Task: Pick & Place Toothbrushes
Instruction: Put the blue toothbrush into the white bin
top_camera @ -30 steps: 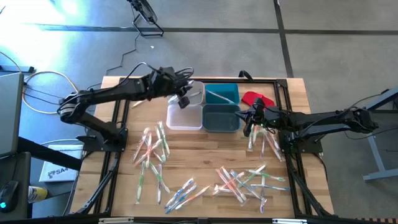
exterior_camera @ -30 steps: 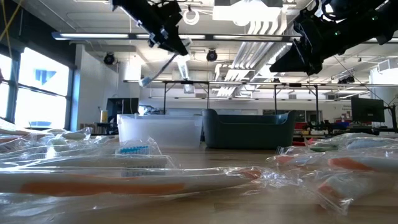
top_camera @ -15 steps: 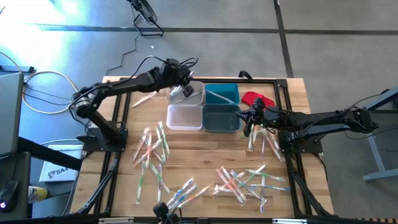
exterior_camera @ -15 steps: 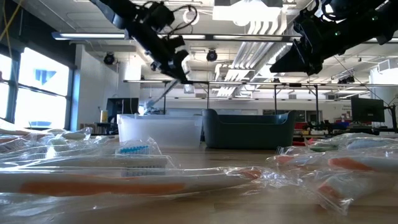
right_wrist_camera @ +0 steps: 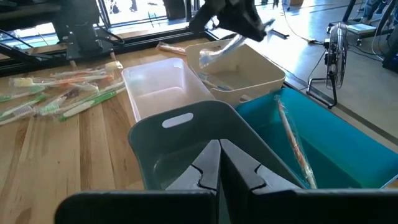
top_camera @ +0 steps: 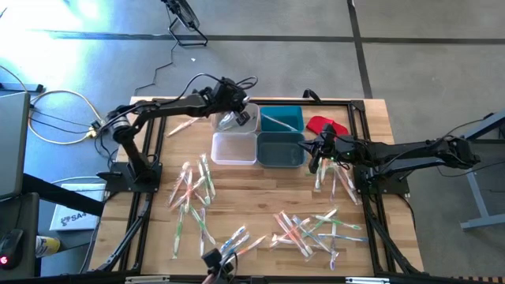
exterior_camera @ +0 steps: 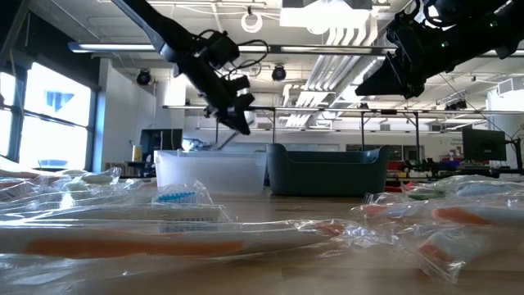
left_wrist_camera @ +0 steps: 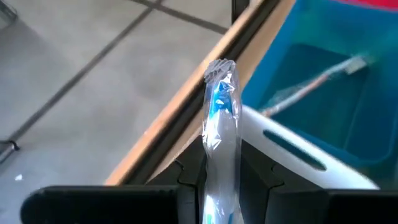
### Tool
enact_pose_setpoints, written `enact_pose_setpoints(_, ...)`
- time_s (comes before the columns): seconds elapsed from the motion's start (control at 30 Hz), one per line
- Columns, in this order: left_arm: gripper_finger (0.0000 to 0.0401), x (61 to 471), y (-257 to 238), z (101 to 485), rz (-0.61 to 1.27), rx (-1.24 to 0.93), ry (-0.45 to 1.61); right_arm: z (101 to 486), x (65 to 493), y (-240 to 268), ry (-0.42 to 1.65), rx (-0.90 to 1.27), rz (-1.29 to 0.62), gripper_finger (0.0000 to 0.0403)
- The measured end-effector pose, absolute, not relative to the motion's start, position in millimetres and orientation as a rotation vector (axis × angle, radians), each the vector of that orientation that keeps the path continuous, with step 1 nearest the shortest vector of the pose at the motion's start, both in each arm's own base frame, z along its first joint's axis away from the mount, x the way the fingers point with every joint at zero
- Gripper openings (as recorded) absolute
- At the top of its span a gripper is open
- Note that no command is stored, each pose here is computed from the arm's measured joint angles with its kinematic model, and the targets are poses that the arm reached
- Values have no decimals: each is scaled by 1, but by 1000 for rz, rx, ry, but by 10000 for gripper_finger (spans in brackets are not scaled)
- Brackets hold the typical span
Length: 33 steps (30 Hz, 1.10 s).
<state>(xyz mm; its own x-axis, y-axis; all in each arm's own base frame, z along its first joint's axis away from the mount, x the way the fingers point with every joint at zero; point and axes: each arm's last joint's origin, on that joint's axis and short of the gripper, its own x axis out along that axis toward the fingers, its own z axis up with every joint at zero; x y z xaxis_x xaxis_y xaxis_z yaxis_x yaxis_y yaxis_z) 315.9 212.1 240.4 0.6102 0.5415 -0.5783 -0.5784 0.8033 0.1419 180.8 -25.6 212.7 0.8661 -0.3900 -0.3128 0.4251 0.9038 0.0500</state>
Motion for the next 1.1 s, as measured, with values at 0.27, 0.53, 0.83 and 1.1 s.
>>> enact_pose_setpoints(0.27,58,322,216,221,650,-101,690,213,181,-26,303,119,-428,2)
enact_pose_setpoints(0.53,58,321,216,220,655,-125,690,212,181,-26,305,119,-428,2)
enact_pose_setpoints(0.83,59,320,215,218,660,-151,710,212,181,-26,305,119,-428,2)
enact_pose_setpoints(1.1,114,318,213,215,657,-161,750,212,181,-26,305,119,-428,2)
